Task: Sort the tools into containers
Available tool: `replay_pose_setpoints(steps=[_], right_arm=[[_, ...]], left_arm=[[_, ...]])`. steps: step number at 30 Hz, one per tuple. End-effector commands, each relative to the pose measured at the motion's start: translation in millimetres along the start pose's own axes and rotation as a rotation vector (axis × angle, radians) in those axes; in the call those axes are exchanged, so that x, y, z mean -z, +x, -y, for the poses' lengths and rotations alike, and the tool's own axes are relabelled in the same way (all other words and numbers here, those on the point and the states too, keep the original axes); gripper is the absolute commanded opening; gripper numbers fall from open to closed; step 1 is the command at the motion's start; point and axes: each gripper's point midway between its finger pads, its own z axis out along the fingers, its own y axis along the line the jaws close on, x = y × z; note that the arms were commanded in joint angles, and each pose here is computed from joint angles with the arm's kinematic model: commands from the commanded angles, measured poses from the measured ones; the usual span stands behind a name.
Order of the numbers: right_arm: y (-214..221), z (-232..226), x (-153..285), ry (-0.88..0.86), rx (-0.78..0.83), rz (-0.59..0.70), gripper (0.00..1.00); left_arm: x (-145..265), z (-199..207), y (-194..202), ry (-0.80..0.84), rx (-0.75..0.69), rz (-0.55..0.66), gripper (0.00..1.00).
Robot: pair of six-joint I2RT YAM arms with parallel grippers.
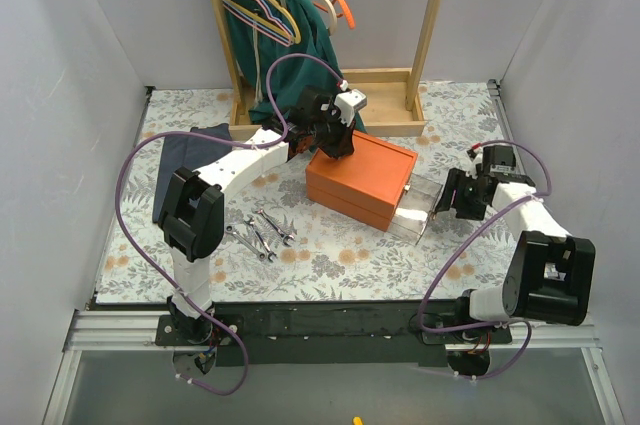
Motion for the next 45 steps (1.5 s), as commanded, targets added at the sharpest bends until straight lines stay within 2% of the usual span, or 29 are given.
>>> replay_pose_setpoints(steps=[1,6,9,11,12,13,14,16,18,19,21,23,24,25,26,27,28,29,30,32,33,35,36,40,45], right_arm=[[7.1,18.5,15.6,0.073,0.002,-0.023,0.67],[-0.4,32.6,27.2,0.103,0.006,-0.007,0.67],[-6.1,30.0,35.5,0.093,0.025,0.027,0.67],[-16.0,20.3,40.8,0.050,0.040,0.075,0.67],[-23.5,5.5,47.8,-0.021,0.055,0.115,0.68],[-29.1,-4.7,52.0,-0.072,0.068,0.140,0.68],[-38.7,-15.6,59.3,-0.122,0.093,0.176,0.68],[-51.0,-37.7,73.3,-0.228,0.145,0.237,0.70],[-61.7,-48.6,85.3,-0.270,0.185,0.277,0.70],[-64.6,-49.9,88.7,-0.271,0.195,0.287,0.70],[-73.2,-49.4,97.2,-0.252,0.247,0.330,0.71],[-80.2,-51.6,107.4,-0.245,0.295,0.374,0.71],[-84.4,-51.3,112.0,-0.233,0.317,0.396,0.71],[-89.1,-51.8,116.3,-0.225,0.330,0.419,0.71],[-92.5,-54.3,124.2,-0.223,0.348,0.447,0.71],[-96.7,-61.4,134.7,-0.243,0.396,0.478,0.71],[-101.4,-68.6,142.4,-0.267,0.431,0.516,0.71],[-102.0,-77.0,154.9,-0.291,0.477,0.558,0.71],[-101.6,-85.6,162.6,-0.323,0.515,0.582,0.72],[-104.3,-97.1,179.5,-0.336,0.585,0.637,0.72],[-102.6,-101.0,183.1,-0.344,0.609,0.639,0.72],[-100.9,-109.3,191.0,-0.343,0.691,0.649,0.72],[-100.9,-110.7,192.4,-0.338,0.715,0.655,0.72],[-100.9,-112.8,189.2,-0.335,0.753,0.667,0.72],[-111.7,-128.6,184.1,-0.376,0.803,0.700,0.70]], left_arm=[[10.5,-11.5,26.5,-0.072,0.003,-0.097,0.00],[14.3,-11.3,15.2,-0.077,-0.008,-0.068,0.00],[32.9,-11.8,-25.2,-0.115,-0.032,0.035,0.01],[65.9,-10.9,-59.1,-0.170,-0.044,0.143,0.19],[82.4,-14.1,-79.2,-0.183,-0.072,0.234,0.38],[125.3,-1.9,-107.2,-0.190,-0.117,0.358,0.49],[124.9,-2.6,-79.6,-0.195,-0.127,0.344,0.59],[173.0,2.7,-94.2,-0.260,-0.221,0.486,0.78],[176.3,-9.2,-55.7,-0.314,-0.225,0.415,0.82],[188.7,-10.1,-48.8,-0.332,-0.243,0.409,0.83],[198.1,-19.5,-16.4,-0.327,-0.240,0.332,0.83],[203.7,-26.0,3.3,-0.300,-0.310,0.283,0.83],[207.0,-37.3,25.4,-0.294,-0.319,0.205,0.82],[205.4,-33.1,34.4,-0.229,-0.343,0.183,0.81],[206.0,-37.4,42.4,-0.197,-0.428,0.150,0.80],[204.2,-45.3,70.7,-0.142,-0.403,0.047,0.80],[201.1,-43.0,84.1,-0.074,-0.439,0.000,0.79],[197.8,-44.7,95.8,-0.014,-0.537,-0.043,0.77],[189.8,-48.0,129.3,0.059,-0.485,-0.155,0.73],[185.8,-57.7,146.0,0.115,-0.533,-0.240,0.67],[178.5,-66.9,161.7,0.156,-0.542,-0.291,0.61],[172.1,-81.6,161.3,0.152,-0.582,-0.304,0.58],[165.7,-90.9,165.6,0.171,-0.662,-0.315,0.55],[148.9,-111.8,173.6,0.174,-0.816,-0.334,0.53],[135.0,-125.3,179.9,0.209,-0.873,-0.368,0.45]])
